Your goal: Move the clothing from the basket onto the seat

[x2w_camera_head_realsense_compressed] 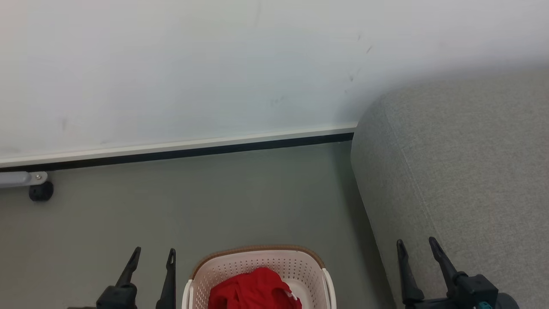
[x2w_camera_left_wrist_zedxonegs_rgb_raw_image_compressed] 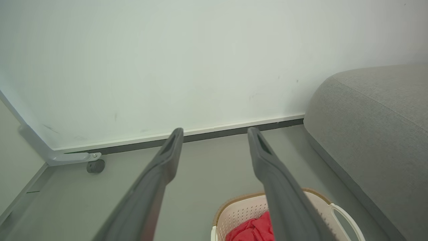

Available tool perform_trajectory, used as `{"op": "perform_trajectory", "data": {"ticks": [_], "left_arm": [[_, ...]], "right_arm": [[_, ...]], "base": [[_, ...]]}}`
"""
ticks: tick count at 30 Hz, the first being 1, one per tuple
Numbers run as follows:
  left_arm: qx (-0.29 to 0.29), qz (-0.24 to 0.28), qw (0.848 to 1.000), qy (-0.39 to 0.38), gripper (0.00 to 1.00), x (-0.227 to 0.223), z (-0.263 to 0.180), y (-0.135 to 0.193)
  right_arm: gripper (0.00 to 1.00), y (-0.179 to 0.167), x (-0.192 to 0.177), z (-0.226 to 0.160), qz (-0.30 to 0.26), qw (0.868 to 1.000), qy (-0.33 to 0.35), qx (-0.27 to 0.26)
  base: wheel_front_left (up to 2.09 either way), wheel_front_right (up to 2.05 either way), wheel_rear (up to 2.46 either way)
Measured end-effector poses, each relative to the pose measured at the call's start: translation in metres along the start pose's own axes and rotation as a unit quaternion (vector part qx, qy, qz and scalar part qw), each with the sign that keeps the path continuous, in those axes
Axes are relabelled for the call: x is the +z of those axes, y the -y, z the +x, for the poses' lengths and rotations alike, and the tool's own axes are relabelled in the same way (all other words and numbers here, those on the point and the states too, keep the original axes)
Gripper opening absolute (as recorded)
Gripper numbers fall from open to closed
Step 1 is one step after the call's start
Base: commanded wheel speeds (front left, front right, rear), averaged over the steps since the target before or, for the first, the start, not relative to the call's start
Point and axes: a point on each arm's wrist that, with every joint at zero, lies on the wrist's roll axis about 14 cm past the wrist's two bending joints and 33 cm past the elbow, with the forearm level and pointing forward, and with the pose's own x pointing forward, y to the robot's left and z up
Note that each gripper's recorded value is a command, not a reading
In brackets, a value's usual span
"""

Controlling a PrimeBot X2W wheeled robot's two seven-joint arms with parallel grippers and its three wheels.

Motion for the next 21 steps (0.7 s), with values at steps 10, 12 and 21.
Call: {"op": "perform_trajectory", "data": {"ticks": [10, 12, 21], "left_arm": [[-0.065, 0.015, 0.997, -0.038, 1.00, -0.026, 0.024, 0.025], [-0.082, 0.019, 0.995, -0.051, 1.00, -0.035, 0.029, 0.032], [-0.162, 0.027, 0.980, -0.114, 1.00, -0.081, 0.053, 0.072]], "right_arm": [[1.00, 0.015, -0.001, 0.025, -0.005, 1.000, -0.001, -0.020], [1.00, 0.019, -0.002, 0.030, -0.011, 1.000, -0.001, -0.026], [1.00, 0.037, 0.006, 0.052, -0.028, 0.998, 0.018, -0.047]], "base": [[0.00, 0.00, 0.00], [0.00, 0.00, 0.00], [0.00, 0.00, 0.00]]}}
